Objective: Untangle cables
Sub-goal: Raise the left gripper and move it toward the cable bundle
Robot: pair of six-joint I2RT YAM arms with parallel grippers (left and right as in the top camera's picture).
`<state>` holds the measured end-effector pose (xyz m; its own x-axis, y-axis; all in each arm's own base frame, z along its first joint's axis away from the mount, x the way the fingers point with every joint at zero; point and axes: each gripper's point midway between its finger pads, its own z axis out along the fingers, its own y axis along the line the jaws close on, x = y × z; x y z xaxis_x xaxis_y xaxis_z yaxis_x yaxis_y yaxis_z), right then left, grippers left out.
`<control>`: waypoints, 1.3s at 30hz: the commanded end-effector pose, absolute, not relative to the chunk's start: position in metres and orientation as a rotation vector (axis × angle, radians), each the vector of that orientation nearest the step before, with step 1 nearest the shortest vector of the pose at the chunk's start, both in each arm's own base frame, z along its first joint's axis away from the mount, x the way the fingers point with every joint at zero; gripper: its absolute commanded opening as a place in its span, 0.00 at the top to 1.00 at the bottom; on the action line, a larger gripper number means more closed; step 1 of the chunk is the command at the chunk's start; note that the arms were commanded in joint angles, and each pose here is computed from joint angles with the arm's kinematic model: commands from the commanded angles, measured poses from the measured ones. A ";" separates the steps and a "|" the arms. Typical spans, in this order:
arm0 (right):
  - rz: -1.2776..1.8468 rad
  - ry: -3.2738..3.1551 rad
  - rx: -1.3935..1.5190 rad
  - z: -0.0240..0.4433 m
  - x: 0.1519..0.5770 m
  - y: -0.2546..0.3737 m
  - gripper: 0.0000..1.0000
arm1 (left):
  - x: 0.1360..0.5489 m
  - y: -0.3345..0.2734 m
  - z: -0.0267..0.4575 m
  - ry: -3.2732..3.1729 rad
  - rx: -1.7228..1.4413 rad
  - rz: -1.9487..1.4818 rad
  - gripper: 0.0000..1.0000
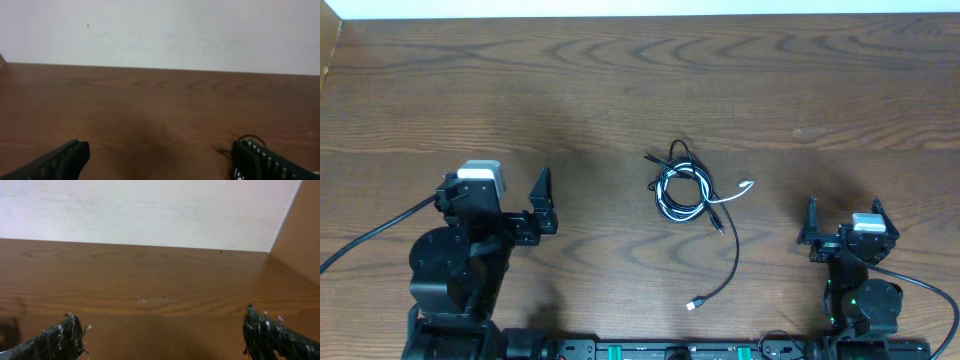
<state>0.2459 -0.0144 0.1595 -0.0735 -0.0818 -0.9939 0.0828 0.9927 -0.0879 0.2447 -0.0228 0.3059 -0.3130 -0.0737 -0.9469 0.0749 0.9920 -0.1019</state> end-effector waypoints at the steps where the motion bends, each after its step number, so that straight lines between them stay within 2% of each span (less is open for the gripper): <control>1: -0.134 1.637 -0.016 0.159 0.246 -0.012 0.01 | 0.244 -0.024 0.320 1.876 0.003 -0.158 0.04; 17: -0.134 1.638 -0.016 0.159 0.246 -0.012 0.01 | 0.243 -0.039 0.327 1.892 0.032 -0.257 0.04; 26: -0.134 1.637 -0.016 0.159 0.246 -0.012 0.01 | 0.237 -0.052 0.287 2.075 0.040 -0.358 0.04; 32: -0.134 1.637 -0.016 0.159 0.246 -0.012 0.01 | 0.224 -0.091 0.279 2.132 0.174 -0.619 0.04; 39: -0.134 1.637 -0.016 0.159 0.246 -0.012 0.01 | 0.228 -0.091 0.271 2.173 0.130 -0.647 0.04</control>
